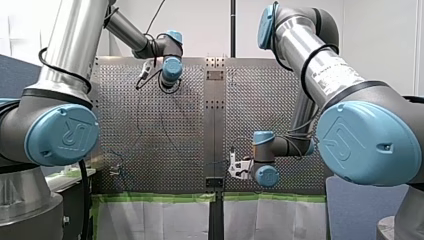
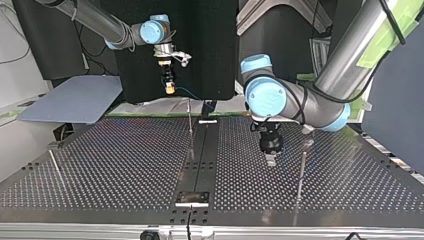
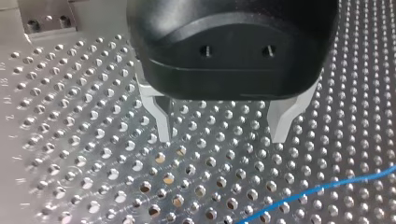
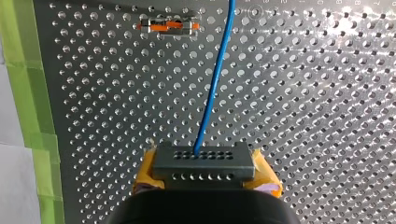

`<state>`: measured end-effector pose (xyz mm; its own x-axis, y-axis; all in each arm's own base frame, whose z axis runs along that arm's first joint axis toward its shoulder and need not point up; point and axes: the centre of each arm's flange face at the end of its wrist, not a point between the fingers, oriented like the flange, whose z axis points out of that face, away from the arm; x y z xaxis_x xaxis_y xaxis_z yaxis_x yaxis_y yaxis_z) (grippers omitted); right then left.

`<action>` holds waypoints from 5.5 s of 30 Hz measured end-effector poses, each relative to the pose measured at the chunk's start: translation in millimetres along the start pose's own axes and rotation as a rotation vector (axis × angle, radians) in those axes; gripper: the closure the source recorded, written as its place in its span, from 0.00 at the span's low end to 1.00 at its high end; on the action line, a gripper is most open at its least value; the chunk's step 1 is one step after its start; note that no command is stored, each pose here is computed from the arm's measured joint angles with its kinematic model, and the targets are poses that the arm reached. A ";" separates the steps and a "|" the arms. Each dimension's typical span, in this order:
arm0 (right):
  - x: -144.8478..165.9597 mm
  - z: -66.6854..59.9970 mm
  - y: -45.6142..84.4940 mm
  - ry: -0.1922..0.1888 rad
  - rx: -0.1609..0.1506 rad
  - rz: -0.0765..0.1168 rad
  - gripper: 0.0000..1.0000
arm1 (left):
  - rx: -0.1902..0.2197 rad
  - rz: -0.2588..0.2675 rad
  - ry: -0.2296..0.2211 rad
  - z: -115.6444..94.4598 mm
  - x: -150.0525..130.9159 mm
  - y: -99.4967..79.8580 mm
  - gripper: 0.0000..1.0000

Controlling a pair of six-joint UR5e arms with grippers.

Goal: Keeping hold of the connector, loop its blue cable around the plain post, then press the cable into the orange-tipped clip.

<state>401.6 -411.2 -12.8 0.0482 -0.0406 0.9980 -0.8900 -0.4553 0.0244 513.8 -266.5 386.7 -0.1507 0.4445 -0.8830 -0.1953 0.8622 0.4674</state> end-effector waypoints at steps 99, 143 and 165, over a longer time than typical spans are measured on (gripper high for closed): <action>-1.2 -1.6 -1.3 -0.012 0.004 -0.003 1.00 | -0.052 -0.118 0.122 61.6 71.5 8.4 0.00; -2.3 -2.8 -1.2 -0.022 0.004 -0.005 1.00 | -0.032 0.144 0.157 52.3 98.2 -24.4 0.00; -2.3 -3.1 -2.2 -0.023 0.005 -0.004 1.00 | 0.048 0.164 0.222 40.2 158.4 -80.0 0.00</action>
<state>402.1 -407.4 -15.0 0.0626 -0.0589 0.9963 -0.8875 -0.4598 0.0286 544.5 -255.3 207.7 -0.3864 0.5193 -0.7622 -0.1055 0.7961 0.5959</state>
